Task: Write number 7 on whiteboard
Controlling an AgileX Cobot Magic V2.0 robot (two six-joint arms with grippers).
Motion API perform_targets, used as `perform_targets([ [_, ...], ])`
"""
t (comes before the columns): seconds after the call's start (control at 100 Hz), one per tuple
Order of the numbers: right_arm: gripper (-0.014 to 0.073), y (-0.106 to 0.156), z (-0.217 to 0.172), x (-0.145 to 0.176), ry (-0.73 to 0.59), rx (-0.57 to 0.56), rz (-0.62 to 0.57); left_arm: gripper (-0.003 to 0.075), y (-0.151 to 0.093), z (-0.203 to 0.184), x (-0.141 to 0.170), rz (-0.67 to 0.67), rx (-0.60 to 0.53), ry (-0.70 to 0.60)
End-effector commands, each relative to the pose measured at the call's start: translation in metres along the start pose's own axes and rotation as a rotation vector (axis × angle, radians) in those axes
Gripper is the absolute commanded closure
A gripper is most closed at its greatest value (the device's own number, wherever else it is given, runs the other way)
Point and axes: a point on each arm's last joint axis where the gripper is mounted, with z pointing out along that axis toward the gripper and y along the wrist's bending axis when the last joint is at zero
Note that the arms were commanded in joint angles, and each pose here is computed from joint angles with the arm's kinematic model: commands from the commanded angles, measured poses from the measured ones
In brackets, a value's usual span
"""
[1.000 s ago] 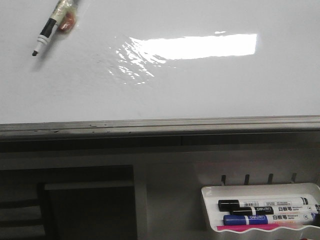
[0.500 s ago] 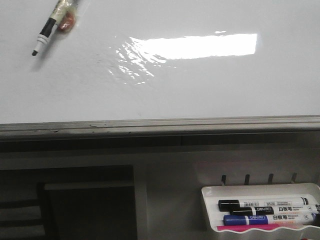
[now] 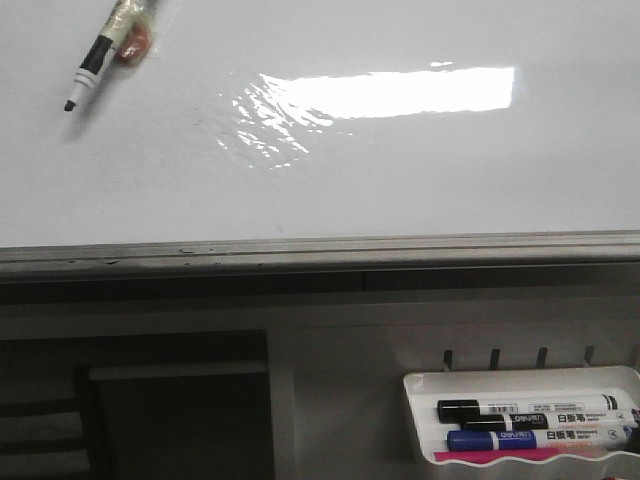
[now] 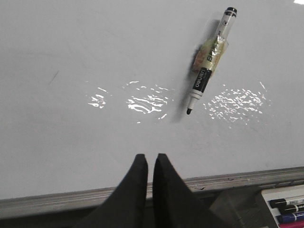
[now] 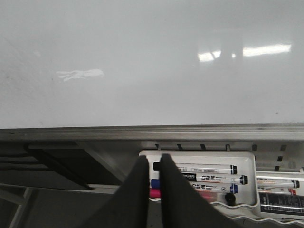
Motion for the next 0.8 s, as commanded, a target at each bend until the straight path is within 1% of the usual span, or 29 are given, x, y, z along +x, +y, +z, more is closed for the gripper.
perform_targets([
  [0.0, 0.0447, 0.004, 0.000, -0.016, -0.055, -0.018, -0.013, 0.0639, -0.003, 0.004, -0.019, -0.013, 0.022, -0.082],
  [0.02, 0.0407, 0.004, 0.001, -0.017, -0.053, -0.023, -0.012, 0.0592, -0.003, 0.006, -0.019, -0.008, 0.030, -0.082],
  [0.05, 0.0348, 0.004, 0.002, -0.017, -0.047, -0.025, -0.006, 0.0551, -0.003, 0.009, -0.020, -0.021, 0.043, -0.077],
  [0.06, 0.0317, 0.004, 0.003, -0.017, -0.045, -0.025, -0.004, 0.0506, -0.004, 0.011, -0.020, -0.023, 0.049, -0.077],
  [0.07, 0.0302, 0.004, 0.003, -0.017, -0.044, -0.026, -0.001, 0.0506, -0.004, 0.012, -0.020, -0.025, 0.052, -0.075],
  [0.1, 0.0233, 0.004, 0.005, -0.017, -0.038, -0.026, 0.002, 0.0427, -0.004, 0.015, -0.021, -0.035, 0.064, -0.071],
  [0.13, 0.0188, 0.004, 0.006, -0.017, -0.032, -0.026, 0.005, 0.0365, -0.004, 0.018, -0.021, -0.032, 0.073, -0.068],
  [0.17, 0.0148, 0.004, 0.007, -0.017, -0.027, -0.027, 0.008, 0.0283, -0.005, 0.023, -0.021, -0.045, 0.089, -0.059],
  [0.22, 0.0135, 0.003, 0.008, -0.017, -0.024, -0.028, 0.006, 0.0224, -0.005, 0.029, -0.022, -0.050, 0.107, -0.053],
  [0.24, 0.0136, 0.004, 0.008, -0.017, -0.024, -0.029, 0.005, 0.0213, -0.005, 0.032, -0.022, -0.050, 0.115, -0.050],
  [0.47, 0.0136, 0.005, 0.008, -0.017, -0.027, -0.040, 0.009, 0.0248, -0.012, 0.062, -0.030, 0.061, 0.198, -0.017],
  [0.65, 0.0136, 0.005, 0.008, -0.017, -0.027, -0.041, 0.011, 0.0248, -0.017, 0.091, -0.048, 0.105, 0.203, 0.003],
  [0.79, 0.0136, 0.005, 0.008, -0.017, -0.025, -0.042, 0.011, 0.0248, -0.021, 0.116, -0.056, 0.138, 0.219, 0.038],
])
